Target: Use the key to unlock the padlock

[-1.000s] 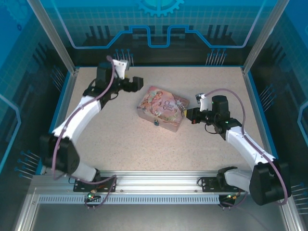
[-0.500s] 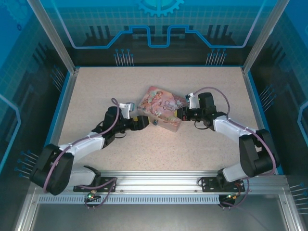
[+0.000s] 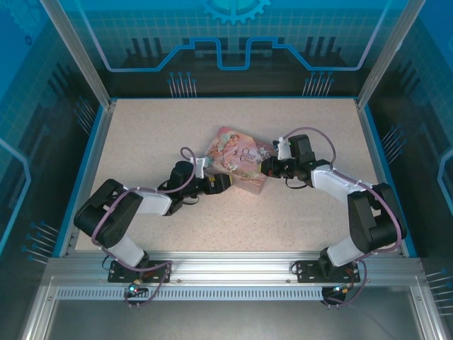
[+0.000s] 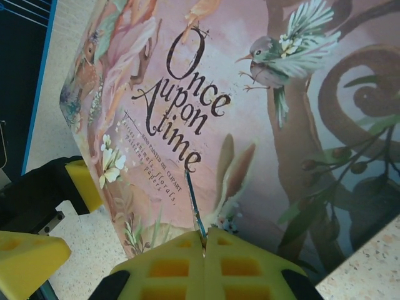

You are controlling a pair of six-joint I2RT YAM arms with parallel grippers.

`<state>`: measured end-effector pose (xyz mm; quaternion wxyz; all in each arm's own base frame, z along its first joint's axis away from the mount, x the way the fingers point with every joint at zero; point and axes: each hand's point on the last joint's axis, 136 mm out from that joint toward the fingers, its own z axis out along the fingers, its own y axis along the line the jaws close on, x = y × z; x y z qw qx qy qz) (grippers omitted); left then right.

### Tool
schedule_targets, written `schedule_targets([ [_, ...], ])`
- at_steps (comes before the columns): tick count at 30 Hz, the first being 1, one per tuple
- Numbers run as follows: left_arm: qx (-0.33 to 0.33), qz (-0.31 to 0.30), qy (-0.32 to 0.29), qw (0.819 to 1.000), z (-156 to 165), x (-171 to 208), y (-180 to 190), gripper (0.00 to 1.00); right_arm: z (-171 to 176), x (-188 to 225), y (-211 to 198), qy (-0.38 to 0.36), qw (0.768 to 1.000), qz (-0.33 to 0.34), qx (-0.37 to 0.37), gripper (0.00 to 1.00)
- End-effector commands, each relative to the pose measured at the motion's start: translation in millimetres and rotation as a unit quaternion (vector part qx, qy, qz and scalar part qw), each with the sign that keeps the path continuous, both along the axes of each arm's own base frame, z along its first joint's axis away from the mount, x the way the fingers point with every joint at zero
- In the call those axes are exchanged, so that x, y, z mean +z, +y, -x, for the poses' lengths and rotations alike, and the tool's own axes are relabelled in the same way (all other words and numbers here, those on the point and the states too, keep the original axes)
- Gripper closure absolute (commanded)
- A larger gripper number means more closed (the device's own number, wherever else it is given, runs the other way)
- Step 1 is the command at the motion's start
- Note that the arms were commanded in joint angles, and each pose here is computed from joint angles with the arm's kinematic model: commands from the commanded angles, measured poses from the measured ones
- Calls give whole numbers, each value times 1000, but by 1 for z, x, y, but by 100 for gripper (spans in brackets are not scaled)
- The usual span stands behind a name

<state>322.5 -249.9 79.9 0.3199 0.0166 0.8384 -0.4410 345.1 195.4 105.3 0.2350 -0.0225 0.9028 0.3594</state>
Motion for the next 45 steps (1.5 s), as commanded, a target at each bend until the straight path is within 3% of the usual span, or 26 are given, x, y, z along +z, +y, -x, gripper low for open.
schedule_targets([
  [1,-9,9,-46,999,-9,12,-13,5,2,-3,1,6,1000,16,6,100],
  [12,-10,-17,-113,993,-14,4,-16,5,4,-6,-2,11,1000,24,6,100],
  [25,-33,-11,-113,993,-16,-16,-27,7,5,-14,-1,23,999,29,10,100],
  [45,-61,43,-106,992,-12,4,-48,29,6,-21,2,34,999,26,17,100],
])
